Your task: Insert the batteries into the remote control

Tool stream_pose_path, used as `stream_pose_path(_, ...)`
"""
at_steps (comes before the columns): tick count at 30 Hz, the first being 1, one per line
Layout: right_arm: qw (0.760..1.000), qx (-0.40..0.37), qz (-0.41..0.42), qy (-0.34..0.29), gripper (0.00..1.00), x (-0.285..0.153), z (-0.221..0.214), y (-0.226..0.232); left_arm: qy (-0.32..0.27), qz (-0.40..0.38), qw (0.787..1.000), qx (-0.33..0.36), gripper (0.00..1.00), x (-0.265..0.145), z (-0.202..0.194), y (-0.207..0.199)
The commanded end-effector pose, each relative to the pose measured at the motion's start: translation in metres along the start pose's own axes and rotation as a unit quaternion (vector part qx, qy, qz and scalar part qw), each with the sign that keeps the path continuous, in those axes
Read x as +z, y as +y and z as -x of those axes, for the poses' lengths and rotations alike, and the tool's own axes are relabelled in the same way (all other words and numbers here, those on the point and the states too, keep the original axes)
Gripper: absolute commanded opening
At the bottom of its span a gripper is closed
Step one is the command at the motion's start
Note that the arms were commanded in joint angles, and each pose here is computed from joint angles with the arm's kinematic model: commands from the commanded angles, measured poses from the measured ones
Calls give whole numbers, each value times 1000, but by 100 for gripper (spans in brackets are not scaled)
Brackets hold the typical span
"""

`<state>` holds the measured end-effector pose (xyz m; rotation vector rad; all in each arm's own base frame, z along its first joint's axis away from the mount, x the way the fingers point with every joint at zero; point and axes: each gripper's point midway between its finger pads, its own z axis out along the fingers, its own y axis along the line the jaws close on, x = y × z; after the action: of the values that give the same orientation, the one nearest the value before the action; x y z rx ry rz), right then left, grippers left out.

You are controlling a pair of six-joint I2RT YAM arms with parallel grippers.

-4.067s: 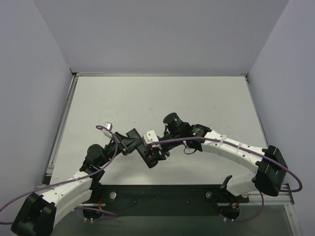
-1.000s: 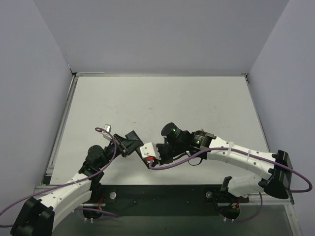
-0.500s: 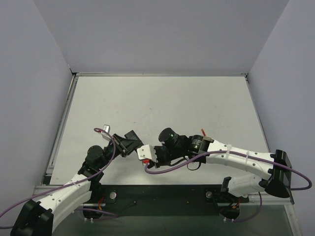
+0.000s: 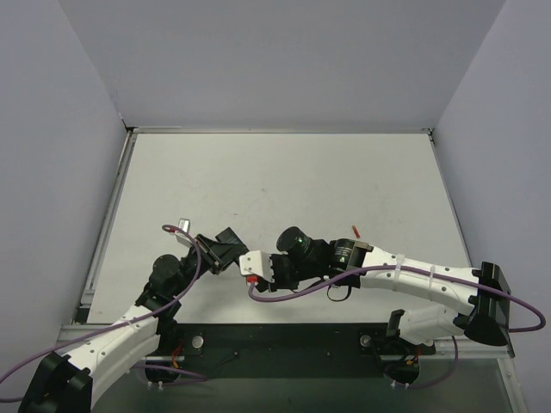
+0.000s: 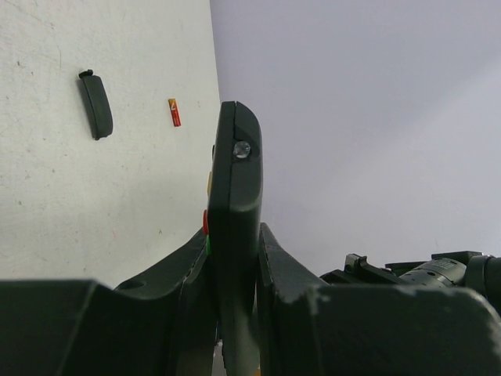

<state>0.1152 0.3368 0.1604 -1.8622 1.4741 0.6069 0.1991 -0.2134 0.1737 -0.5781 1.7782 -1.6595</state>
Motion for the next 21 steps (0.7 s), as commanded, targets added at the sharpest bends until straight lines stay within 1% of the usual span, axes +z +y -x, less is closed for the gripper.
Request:
stream_pose_path(1, 997, 26, -71, -5, 8, -4, 8, -27, 15, -50, 998, 20, 0, -1, -4, -31)
stream_pose_path(2, 996, 31, -82, -6, 6, -4, 9, -31, 16, -49, 998, 21, 0, -2, -4, -31)
stream_pose_path(6, 993, 50, -101, -30, 6, -3, 18, -38, 19, -44, 999, 24, 0, -2, -5, -27)
stream_pose_path(13, 991, 52, -117, -42, 6, -4, 27, -47, 20, -43, 999, 27, 0, -2, -6, -27)
stream_pose_path(21, 990, 58, -128, -30, 6, -5, 17, -52, 19, -46, 998, 28, 0, -4, -6, -29)
